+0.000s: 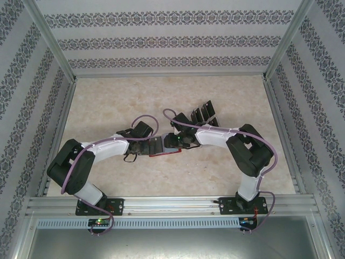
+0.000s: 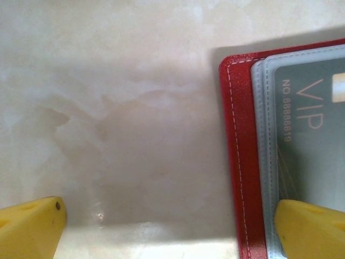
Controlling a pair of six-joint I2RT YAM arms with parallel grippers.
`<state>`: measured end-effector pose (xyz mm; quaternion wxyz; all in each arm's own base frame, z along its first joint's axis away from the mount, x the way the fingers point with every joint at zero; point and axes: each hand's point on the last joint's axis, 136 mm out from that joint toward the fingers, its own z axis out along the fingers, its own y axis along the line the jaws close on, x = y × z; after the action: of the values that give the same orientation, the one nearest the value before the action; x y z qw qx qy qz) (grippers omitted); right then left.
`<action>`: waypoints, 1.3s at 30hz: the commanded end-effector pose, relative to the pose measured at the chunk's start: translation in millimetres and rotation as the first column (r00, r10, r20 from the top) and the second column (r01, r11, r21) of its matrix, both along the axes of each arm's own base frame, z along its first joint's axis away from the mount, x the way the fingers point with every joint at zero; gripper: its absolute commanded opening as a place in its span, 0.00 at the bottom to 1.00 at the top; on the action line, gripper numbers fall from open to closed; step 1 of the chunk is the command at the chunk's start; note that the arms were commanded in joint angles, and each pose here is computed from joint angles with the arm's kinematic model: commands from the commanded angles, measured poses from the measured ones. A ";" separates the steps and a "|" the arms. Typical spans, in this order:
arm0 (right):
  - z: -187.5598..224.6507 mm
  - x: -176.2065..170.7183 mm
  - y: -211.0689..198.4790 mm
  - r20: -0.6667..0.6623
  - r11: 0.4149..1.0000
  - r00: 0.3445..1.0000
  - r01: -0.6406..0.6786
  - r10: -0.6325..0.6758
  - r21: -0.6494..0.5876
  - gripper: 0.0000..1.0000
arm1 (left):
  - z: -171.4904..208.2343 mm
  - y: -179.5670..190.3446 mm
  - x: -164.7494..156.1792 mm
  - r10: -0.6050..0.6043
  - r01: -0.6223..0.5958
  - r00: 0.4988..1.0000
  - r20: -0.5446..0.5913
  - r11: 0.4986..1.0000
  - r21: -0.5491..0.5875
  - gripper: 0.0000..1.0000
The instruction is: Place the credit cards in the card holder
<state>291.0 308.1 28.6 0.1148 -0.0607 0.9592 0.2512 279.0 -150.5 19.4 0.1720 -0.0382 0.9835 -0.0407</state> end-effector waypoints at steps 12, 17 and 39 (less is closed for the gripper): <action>9.4 -8.5 30.7 -0.046 0.989 0.998 -0.025 0.032 0.147 0.47 | -5.4 -3.7 1.5 0.011 -0.011 1.000 0.002 1.000 -0.005 1.00; 9.0 -9.7 33.8 -0.061 0.983 0.998 -0.011 0.023 0.182 0.47 | -1.7 -2.4 1.4 0.028 -0.028 0.999 0.016 1.000 -0.013 1.00; 14.4 -8.2 50.3 -0.054 0.983 0.998 -0.027 0.037 0.184 0.47 | 78.6 30.6 2.5 0.321 -0.282 0.913 0.253 0.943 -0.177 1.00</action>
<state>281.1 346.1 35.7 0.0877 -0.0504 0.9376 0.3326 286.7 -125.7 97.6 0.3071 -0.1708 0.9321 -0.0880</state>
